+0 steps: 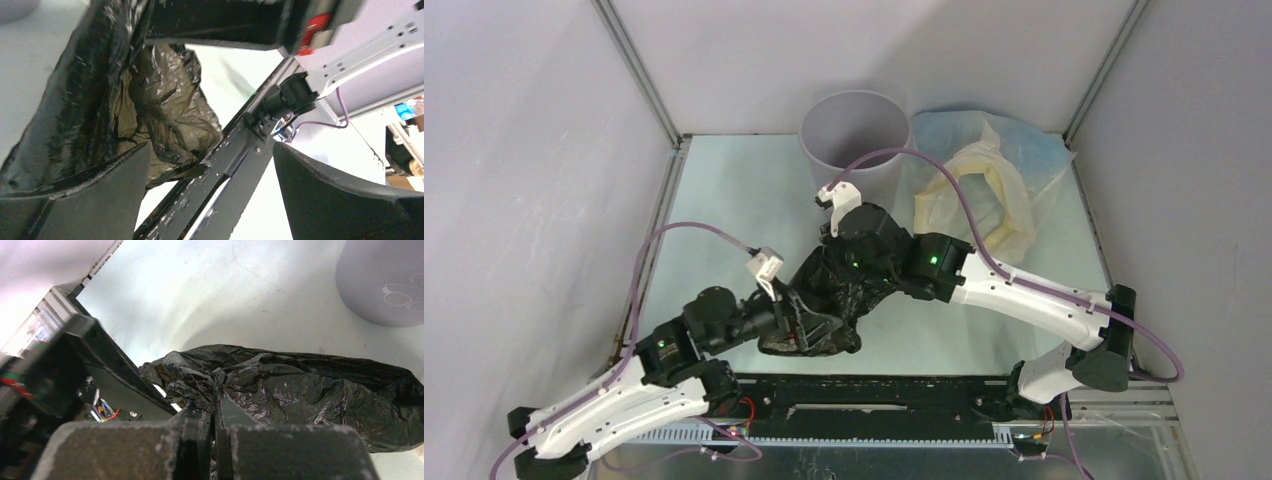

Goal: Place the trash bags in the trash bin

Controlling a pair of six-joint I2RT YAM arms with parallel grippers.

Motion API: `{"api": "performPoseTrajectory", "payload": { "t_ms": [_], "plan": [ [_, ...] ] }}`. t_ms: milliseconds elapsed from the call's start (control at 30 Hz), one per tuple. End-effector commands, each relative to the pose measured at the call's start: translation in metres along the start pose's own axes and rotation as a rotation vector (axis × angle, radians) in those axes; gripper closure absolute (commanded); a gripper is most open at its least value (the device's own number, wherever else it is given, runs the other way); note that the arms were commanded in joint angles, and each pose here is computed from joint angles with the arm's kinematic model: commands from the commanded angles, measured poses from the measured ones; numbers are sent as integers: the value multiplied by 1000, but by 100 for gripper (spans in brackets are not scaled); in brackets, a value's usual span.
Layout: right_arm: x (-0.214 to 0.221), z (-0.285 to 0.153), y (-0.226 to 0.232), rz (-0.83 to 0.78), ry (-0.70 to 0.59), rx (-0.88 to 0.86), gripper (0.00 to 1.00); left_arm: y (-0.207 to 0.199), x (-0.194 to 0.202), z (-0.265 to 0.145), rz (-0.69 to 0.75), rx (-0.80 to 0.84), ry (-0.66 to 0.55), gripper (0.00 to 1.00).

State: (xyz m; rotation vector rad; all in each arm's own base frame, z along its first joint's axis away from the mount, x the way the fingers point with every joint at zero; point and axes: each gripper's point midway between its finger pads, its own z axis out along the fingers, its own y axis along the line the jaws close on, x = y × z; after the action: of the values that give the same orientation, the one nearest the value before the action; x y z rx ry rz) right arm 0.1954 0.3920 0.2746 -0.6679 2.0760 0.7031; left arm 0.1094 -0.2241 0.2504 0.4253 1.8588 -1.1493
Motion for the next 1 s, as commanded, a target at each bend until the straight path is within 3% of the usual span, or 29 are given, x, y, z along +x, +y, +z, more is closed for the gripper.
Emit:
{"api": "performPoseTrajectory", "payload": {
  "t_ms": [0,200,267,333,433,467,600,733,867,967],
  "plan": [
    [-21,-4,14,57,-52,-50,100,-1,-10,17,1,-17,-53,0],
    [-22,-9,23,66,-50,-95,98,30,-7,43,13,-202,-32,7],
    [-22,-11,25,59,-50,-108,94,36,-9,47,3,-241,-41,17],
    [-22,-15,26,54,-51,-120,83,40,-9,49,6,-263,-47,40],
    [-20,-24,16,51,-65,-86,54,56,-10,44,8,-337,-71,92],
    [-21,-28,8,57,-80,-54,45,61,-9,40,1,-362,-79,99],
    [-17,-47,-33,111,-156,85,23,67,-4,26,-20,-354,-90,100],
    [-7,-61,-74,251,-224,154,19,66,6,18,-41,-311,-84,100],
    [22,-59,-122,513,-270,242,2,66,17,14,-59,-288,-70,100],
    [41,-58,-154,719,-320,303,0,66,22,13,-69,-275,-64,100]
  ]
}}
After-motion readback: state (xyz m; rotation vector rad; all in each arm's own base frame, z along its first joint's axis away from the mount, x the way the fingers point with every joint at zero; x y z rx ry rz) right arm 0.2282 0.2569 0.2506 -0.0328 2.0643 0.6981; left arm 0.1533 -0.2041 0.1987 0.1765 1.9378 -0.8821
